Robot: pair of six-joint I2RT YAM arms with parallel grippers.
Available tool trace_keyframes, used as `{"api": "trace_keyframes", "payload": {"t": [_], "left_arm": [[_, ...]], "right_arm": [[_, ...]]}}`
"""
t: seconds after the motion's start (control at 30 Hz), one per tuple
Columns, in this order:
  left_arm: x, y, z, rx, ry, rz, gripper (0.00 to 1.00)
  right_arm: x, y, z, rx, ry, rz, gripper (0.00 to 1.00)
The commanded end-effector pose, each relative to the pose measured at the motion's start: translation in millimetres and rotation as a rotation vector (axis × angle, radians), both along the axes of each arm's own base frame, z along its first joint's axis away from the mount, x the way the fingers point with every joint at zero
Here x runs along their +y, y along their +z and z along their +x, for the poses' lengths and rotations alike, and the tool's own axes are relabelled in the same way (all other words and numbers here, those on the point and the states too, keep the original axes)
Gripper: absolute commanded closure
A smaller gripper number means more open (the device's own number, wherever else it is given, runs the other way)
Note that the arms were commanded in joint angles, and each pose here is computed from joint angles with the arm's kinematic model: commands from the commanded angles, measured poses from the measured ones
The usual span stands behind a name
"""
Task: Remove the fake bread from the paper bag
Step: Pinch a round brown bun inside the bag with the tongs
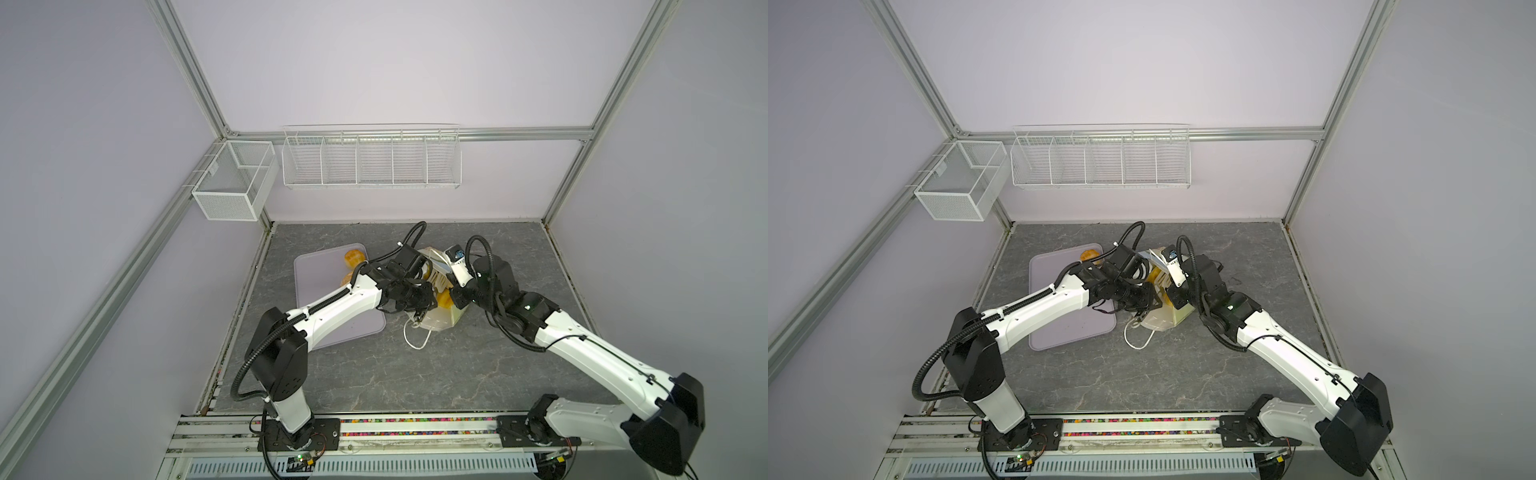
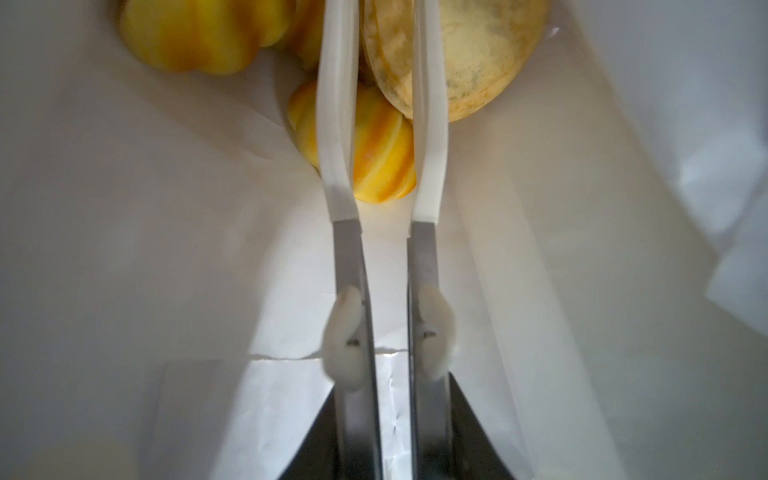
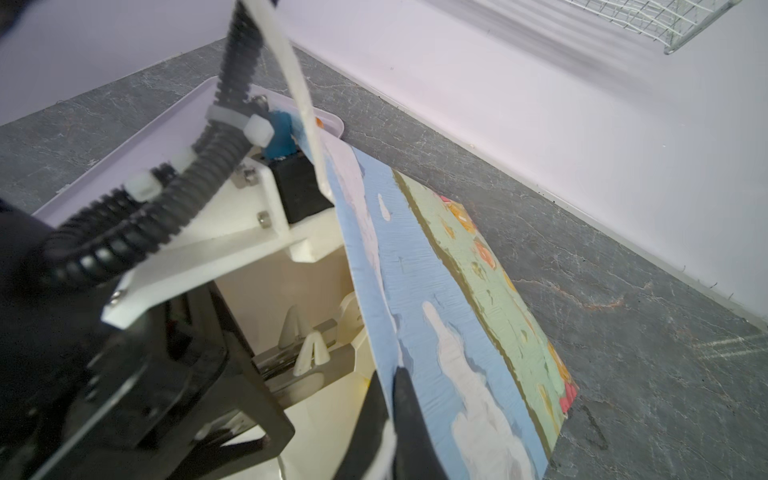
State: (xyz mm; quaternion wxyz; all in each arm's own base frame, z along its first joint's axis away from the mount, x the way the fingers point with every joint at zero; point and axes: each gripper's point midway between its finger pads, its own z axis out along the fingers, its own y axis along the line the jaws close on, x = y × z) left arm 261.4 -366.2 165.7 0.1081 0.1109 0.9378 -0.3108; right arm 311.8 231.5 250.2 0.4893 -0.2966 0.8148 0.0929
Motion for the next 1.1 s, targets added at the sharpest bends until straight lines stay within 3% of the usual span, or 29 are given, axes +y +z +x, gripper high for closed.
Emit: {"api": "trace_keyframes", "payload": {"t": [0.0,0.27,0.77,1.07], "left_arm": [[-0.6,6.6,8.1,-0.02,0.046,-0.033,0.68],[-9.2,0.5,7.4,0.011,0.038,-0.068,0.65],[-41.6,12.2,2.0,0.076,-0.022,-0.297,0.66],[-31.7,58.1,-10.5,-0.017,-0.082,-0.363,0.85]], "right_arm": [[7.7,10.9,3.5,-0.023,0.014,0.052,0.93],[8.6,13.0,3.8,-0.027,0.019,0.057,0.93],[10.6,13.0,6.4,-0.028,0.023,0.043,0.93],[5.0,6.7,9.9,-0.033,-0.003,0.007,0.93]]}}
